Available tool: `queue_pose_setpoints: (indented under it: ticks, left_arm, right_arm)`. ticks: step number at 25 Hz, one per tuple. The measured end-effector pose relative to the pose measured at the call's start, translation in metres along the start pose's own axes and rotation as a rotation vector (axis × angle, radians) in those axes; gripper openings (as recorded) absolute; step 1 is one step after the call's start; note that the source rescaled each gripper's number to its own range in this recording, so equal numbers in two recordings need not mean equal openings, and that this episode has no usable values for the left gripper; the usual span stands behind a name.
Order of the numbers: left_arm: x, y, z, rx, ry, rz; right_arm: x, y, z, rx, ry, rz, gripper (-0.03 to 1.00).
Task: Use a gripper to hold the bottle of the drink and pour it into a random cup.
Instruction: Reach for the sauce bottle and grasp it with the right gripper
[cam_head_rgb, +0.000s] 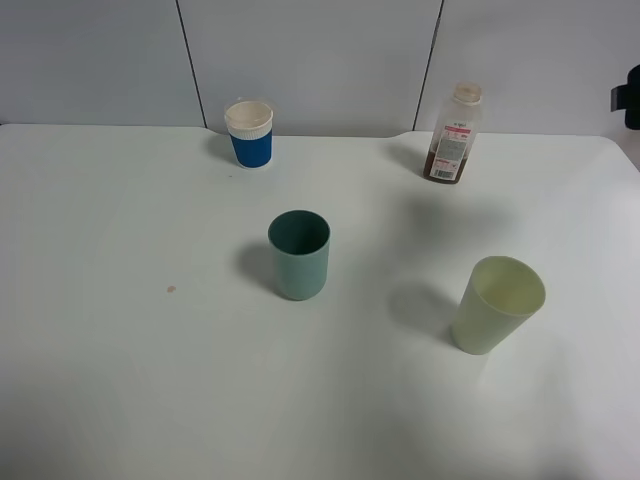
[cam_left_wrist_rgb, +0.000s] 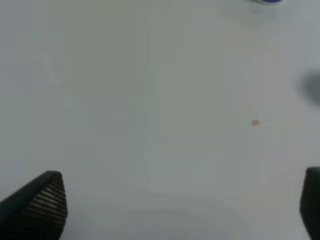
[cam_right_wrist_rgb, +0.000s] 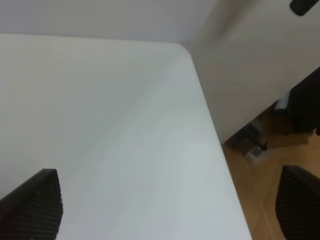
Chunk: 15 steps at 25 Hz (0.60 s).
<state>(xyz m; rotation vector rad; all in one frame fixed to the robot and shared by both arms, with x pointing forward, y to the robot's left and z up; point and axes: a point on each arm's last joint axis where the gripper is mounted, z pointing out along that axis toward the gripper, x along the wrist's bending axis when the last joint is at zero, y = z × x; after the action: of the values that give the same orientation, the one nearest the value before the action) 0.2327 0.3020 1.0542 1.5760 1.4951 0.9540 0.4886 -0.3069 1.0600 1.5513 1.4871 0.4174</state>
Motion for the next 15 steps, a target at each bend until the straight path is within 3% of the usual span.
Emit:
queue_pose_setpoints:
  ticks: [6, 15]
  left_arm:
    - [0.000, 0.000, 0.000, -0.001, 0.000, 0.000]
    - [0.000, 0.000, 0.000, -0.001, 0.000, 0.000]
  right_arm:
    - [0.007, -0.006, 0.017, -0.009, 0.025, -0.067, 0.75]
    - [0.022, -0.035, 0.062, 0.049, 0.245, -0.028, 0.75]
